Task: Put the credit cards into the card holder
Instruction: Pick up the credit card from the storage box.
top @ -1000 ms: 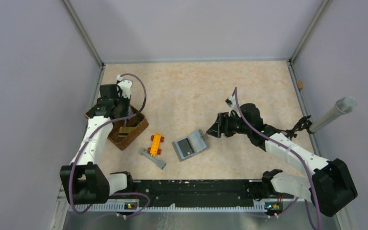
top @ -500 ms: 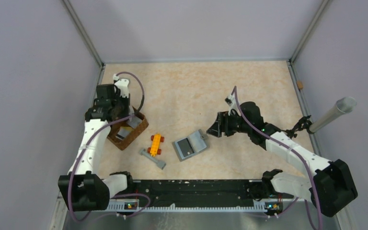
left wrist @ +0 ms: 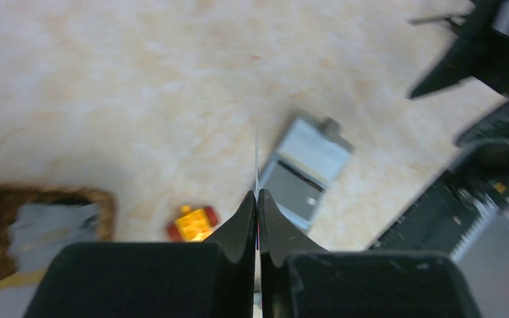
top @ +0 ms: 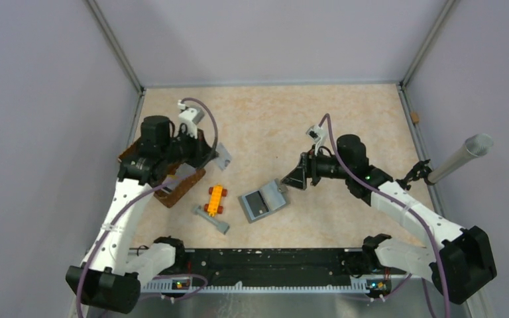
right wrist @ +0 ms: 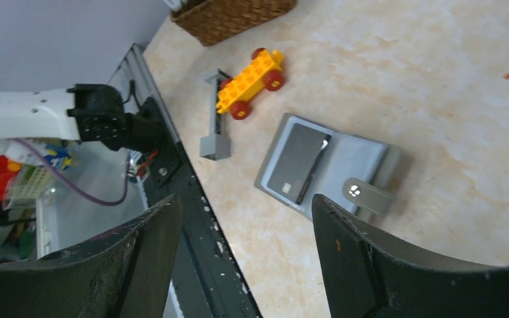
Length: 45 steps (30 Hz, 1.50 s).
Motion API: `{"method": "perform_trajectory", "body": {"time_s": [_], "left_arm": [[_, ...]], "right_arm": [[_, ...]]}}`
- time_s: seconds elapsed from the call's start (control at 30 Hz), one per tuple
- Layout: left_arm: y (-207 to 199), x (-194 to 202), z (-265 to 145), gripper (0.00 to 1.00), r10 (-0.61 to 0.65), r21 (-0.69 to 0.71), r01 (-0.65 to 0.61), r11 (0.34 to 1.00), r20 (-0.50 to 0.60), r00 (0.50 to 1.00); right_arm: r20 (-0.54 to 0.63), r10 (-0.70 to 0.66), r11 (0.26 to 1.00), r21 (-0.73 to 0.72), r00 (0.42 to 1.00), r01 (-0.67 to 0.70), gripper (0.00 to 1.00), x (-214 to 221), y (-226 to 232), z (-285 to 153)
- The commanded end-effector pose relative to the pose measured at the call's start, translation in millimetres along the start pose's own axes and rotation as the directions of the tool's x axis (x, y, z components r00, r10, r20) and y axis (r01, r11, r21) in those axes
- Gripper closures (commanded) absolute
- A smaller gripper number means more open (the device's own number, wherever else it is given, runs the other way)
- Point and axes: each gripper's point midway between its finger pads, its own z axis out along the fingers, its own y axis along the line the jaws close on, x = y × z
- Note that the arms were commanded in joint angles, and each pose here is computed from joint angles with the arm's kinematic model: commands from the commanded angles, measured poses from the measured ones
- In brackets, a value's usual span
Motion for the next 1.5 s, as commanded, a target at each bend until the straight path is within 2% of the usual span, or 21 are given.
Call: {"method": "perform_trajectory", "body": {"time_s": [0.0,0.1,0.2,0.3,0.43,0.57,0.67,0.73,0.77,0.87,0.9,0.97,1.03,1.17,1.3,1.37,1.47], "left_arm": [[-93,11,9,1.00,0.034,0.385,-0.014,0.923,-0.045,0.998],[-132,26,13,1.00,0.042,0.553,0.004,0.833,-0.071,0.997],[-153,33,15,1.00,0.034,0.644,0.026,0.764,-0.081,0.996],[-167,43,19,1.00,0.030,0.689,0.058,0.722,-0.114,0.993],[-178,48,23,1.00,0.032,0.717,0.068,0.694,-0.125,0.992],[-182,50,25,1.00,0.014,0.726,0.085,0.682,-0.129,0.992],[-185,52,27,1.00,-0.002,0.732,0.090,0.675,-0.121,0.993],[-186,51,29,1.00,-0.016,0.735,0.086,0.672,-0.102,0.995],[-187,50,29,1.00,-0.026,0.737,0.085,0.670,-0.091,0.996],[-186,45,31,0.83,-0.081,0.729,0.094,0.678,-0.054,0.995],[-186,44,31,0.71,-0.101,0.729,0.103,0.677,-0.047,0.994],[-184,43,32,0.39,-0.143,0.717,0.121,0.686,-0.030,0.989],[-183,45,32,0.32,-0.178,0.720,0.138,0.680,-0.021,0.984],[-183,53,32,0.42,-0.246,0.730,0.206,0.652,-0.054,0.968],[-187,59,32,0.49,-0.284,0.743,0.235,0.627,-0.063,0.957],[-191,58,32,0.61,-0.291,0.752,0.235,0.616,-0.060,0.955],[-190,59,34,0.86,-0.307,0.745,0.241,0.622,-0.051,0.950]], "right_arm": [[0.063,-0.090,0.974,-0.203,0.994,0.101,0.29,-28,42,-4],[0.064,-0.104,0.959,-0.257,0.993,0.117,0.29,-27,52,-6],[0.046,-0.113,0.948,-0.294,0.993,0.121,0.29,-23,60,-5],[0.022,-0.119,0.939,-0.324,0.993,0.120,0.31,-18,66,0],[-0.018,-0.134,0.917,-0.382,0.991,0.117,0.39,-8,81,11],[-0.030,-0.138,0.900,-0.421,0.990,0.113,0.54,-4,92,19],[-0.021,-0.114,0.883,-0.461,0.993,0.092,0.70,-4,99,20],[0.001,-0.100,0.877,-0.472,0.995,0.088,0.88,-7,101,21],[0.005,-0.092,0.879,-0.470,0.996,0.083,1.00,-8,100,21],[0.026,-0.068,0.896,-0.438,0.997,0.073,1.00,-8,94,23],[0.036,-0.065,0.900,-0.430,0.997,0.074,1.00,-9,93,23],[0.062,-0.055,0.910,-0.408,0.997,0.076,1.00,-12,91,23],[0.088,-0.042,0.914,-0.399,0.995,0.074,1.00,-15,90,22],[0.136,-0.022,0.909,-0.410,0.990,0.077,1.00,-23,94,19],[0.127,-0.016,0.898,-0.434,0.992,0.069,1.00,-22,98,20],[0.116,-0.007,0.900,-0.431,0.993,0.057,1.00,-20,96,21],[0.112,0.004,0.912,-0.408,0.994,0.042,1.00,-18,90,23]]}}
